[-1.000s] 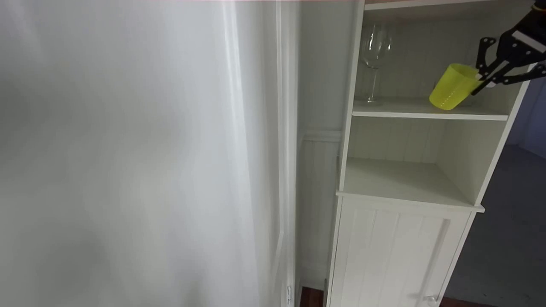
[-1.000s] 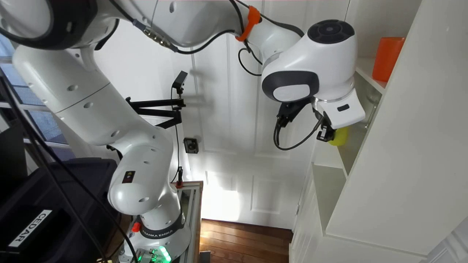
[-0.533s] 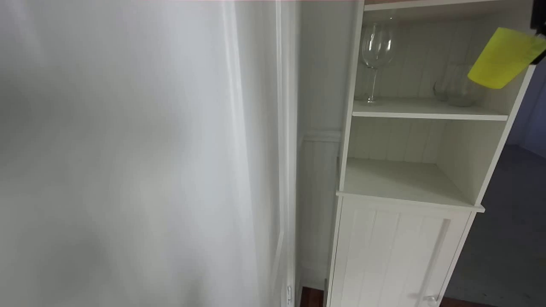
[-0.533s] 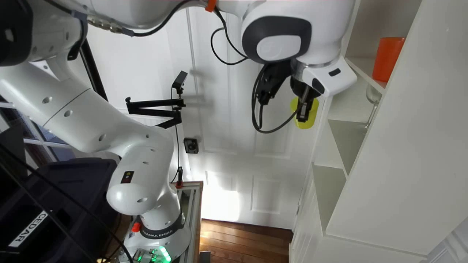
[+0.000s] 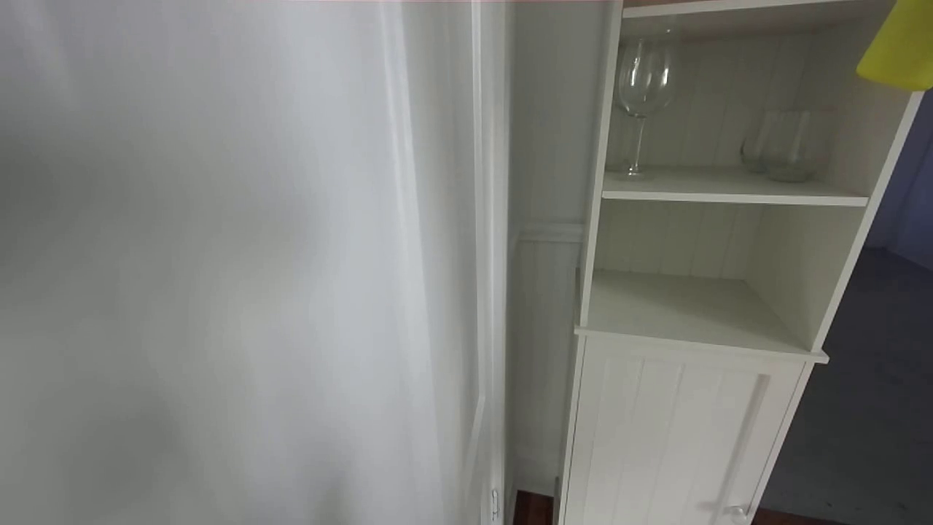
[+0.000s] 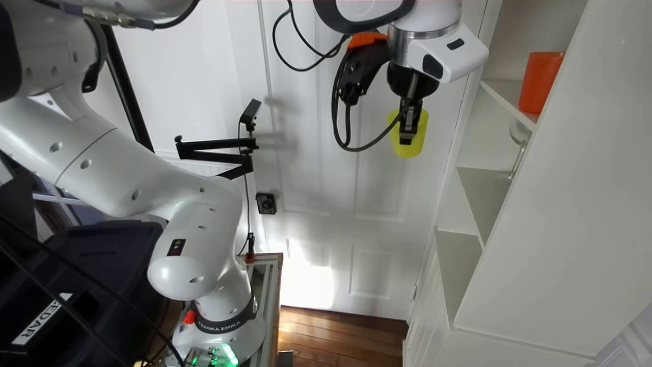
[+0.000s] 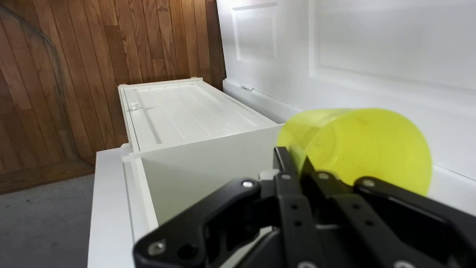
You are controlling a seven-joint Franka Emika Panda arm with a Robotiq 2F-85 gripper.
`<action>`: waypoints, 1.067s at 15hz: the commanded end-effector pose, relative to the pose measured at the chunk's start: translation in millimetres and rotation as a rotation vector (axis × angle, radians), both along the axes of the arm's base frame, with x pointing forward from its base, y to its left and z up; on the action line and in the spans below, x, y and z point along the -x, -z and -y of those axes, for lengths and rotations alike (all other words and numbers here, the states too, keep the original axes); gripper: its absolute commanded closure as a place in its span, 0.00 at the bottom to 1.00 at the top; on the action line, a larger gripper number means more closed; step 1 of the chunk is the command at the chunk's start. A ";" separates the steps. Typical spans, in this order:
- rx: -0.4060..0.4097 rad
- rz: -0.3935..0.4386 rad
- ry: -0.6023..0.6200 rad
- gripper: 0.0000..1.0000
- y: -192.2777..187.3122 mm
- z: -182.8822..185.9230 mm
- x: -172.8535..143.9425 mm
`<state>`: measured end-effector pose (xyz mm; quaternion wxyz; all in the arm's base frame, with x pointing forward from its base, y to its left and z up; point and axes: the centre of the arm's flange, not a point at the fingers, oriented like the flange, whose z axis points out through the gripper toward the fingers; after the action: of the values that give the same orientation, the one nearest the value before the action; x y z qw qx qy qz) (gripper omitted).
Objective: Remove the yellow cup from the middle shelf and put it on the third shelf from the bottom
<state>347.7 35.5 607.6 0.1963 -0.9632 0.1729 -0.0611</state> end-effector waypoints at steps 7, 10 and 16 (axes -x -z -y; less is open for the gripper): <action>-0.010 0.119 0.004 0.99 -67.7 -11.0 -12.5; -0.022 0.168 0.047 0.99 -85.9 -17.7 -22.8; -0.064 0.245 0.235 0.99 -108.2 -22.8 -64.4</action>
<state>386.4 54.3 698.6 0.2279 -0.9331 0.2172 -0.1739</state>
